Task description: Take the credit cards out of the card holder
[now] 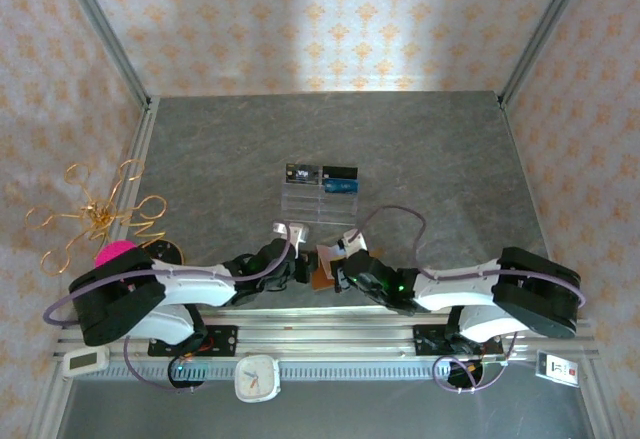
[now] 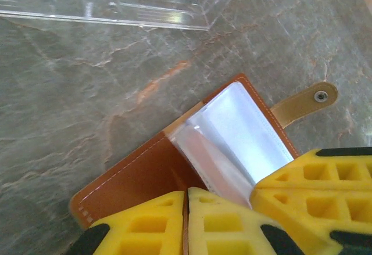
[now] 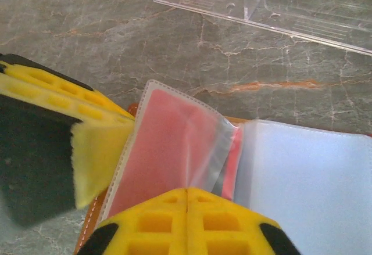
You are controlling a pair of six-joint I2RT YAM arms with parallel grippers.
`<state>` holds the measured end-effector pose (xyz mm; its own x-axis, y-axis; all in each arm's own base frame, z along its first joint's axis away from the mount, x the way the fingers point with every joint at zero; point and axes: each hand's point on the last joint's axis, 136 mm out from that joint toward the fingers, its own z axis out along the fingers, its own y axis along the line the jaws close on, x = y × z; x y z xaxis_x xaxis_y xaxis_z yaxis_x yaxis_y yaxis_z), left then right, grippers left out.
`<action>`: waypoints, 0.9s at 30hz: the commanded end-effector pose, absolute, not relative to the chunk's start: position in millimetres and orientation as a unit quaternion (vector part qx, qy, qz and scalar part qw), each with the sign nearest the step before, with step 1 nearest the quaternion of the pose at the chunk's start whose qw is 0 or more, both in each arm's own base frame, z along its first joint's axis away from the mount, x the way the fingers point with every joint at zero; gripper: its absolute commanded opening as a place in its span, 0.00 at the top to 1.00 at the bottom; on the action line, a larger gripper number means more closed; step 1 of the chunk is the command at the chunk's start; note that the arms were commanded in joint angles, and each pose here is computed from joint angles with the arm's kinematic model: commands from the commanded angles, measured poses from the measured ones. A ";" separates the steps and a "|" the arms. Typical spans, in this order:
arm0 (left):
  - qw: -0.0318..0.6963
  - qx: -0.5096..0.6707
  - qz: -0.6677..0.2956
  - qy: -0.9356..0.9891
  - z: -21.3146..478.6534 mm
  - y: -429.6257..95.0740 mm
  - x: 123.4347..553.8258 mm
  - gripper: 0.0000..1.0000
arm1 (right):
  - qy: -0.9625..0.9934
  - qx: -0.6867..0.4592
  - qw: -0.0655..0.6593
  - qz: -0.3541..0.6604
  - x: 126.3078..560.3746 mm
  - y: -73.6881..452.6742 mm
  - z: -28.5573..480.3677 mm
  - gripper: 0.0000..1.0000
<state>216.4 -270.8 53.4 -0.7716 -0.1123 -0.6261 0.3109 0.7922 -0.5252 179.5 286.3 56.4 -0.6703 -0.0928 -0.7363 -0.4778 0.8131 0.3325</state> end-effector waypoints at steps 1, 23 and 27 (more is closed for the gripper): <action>0.334 0.090 -0.347 0.872 69.3 -296.7 216.8 0.90 | 0.872 -0.123 0.391 0.268 186.3 279.8 70.5 0.82; 0.316 0.109 -0.321 0.886 61.4 -316.1 222.9 0.78 | 0.901 -0.065 0.339 0.263 185.3 232.5 42.6 0.81; 0.317 0.095 -0.313 0.890 56.2 -303.9 221.8 0.69 | 0.914 -0.061 0.320 0.242 183.8 228.5 20.3 0.87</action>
<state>221.3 -320.7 65.8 -0.7750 -0.0147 -0.6317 0.4105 0.7483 -0.5210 186.0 227.8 28.3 -0.7764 0.0381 -0.6291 -0.2701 0.8817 0.3868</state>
